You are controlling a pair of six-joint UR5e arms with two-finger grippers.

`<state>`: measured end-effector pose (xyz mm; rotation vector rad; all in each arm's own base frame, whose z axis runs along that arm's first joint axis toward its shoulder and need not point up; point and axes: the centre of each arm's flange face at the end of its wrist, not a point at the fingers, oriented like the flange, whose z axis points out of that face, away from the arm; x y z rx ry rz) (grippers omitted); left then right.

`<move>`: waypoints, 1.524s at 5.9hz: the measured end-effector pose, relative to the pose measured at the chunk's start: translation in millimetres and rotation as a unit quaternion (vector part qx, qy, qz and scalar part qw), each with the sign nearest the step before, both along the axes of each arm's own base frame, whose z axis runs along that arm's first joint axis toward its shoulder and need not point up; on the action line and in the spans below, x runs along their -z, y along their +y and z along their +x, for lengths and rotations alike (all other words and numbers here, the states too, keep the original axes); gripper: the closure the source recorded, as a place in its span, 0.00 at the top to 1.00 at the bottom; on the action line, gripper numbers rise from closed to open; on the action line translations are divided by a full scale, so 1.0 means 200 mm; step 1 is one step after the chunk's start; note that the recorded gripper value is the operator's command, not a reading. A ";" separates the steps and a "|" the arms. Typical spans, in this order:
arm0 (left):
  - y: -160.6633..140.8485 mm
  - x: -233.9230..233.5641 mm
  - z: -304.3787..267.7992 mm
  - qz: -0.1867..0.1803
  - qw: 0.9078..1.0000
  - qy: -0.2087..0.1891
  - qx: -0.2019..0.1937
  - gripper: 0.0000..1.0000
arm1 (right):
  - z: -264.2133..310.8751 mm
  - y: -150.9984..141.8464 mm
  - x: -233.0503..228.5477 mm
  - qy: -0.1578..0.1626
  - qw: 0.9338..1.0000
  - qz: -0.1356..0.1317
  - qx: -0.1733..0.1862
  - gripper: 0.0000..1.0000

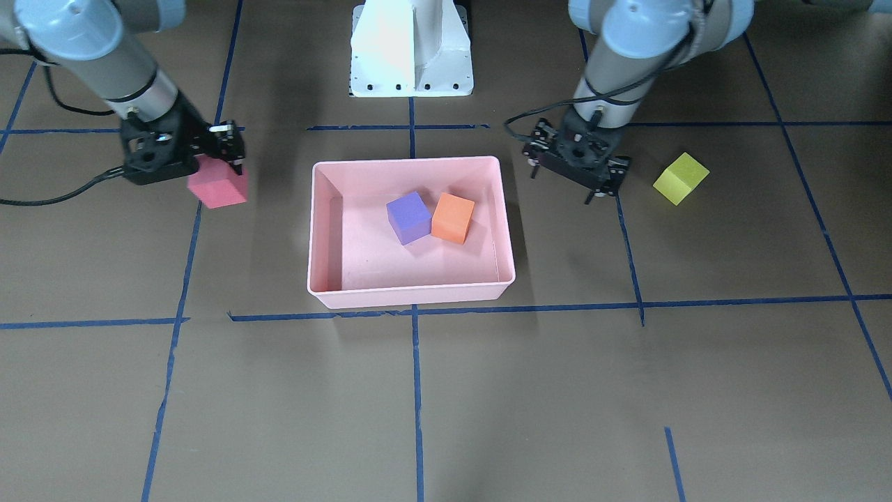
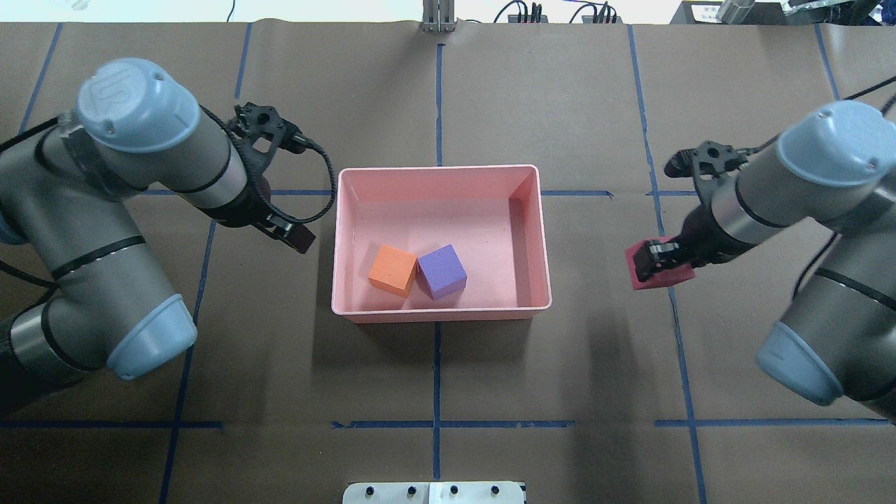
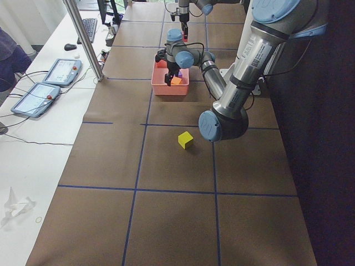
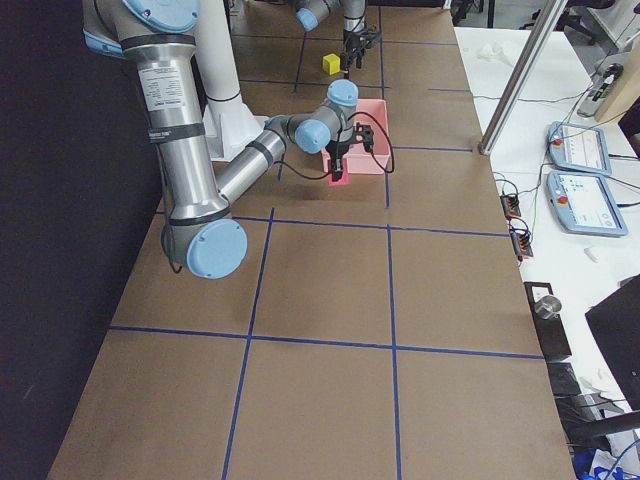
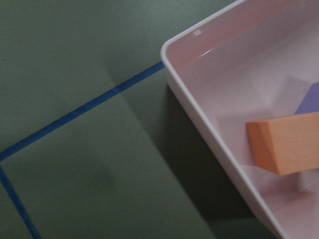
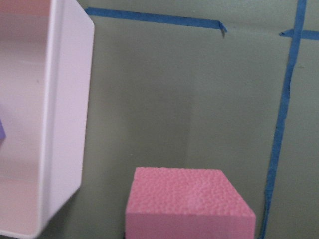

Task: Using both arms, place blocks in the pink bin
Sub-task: 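Carry the pink-red cube into the bin with right gripper while left reaches out, then grasp the yellow-green cube with the left gripper while the right gripper lifts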

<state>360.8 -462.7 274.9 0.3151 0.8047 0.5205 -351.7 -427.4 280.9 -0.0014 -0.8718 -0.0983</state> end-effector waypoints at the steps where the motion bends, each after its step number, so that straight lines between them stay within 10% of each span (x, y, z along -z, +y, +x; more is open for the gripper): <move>1: -0.03 -0.13 -0.18 0.022 1.000 -0.012 -0.017 1.00 | -0.14 -0.03 0.27 0.001 0.999 -0.027 -0.019 0.30; 2: -0.04 -0.25 -0.36 0.036 0.999 -0.019 -0.031 1.00 | -0.30 -0.04 0.49 0.000 0.998 -0.048 -0.042 0.77; 3: -0.03 -0.34 -0.49 0.047 0.998 -0.024 -0.042 1.00 | -0.47 -0.04 0.63 0.007 0.996 -0.058 -0.064 1.00; 6: 0.17 -0.70 -0.71 0.088 0.993 -0.020 -0.072 1.00 | -0.70 0.05 0.70 0.028 0.994 -0.054 -0.090 1.00; 9: 0.32 -1.00 -0.75 0.054 0.994 -0.023 -0.091 1.00 | -0.62 0.09 0.59 0.033 0.995 -0.042 -0.079 1.00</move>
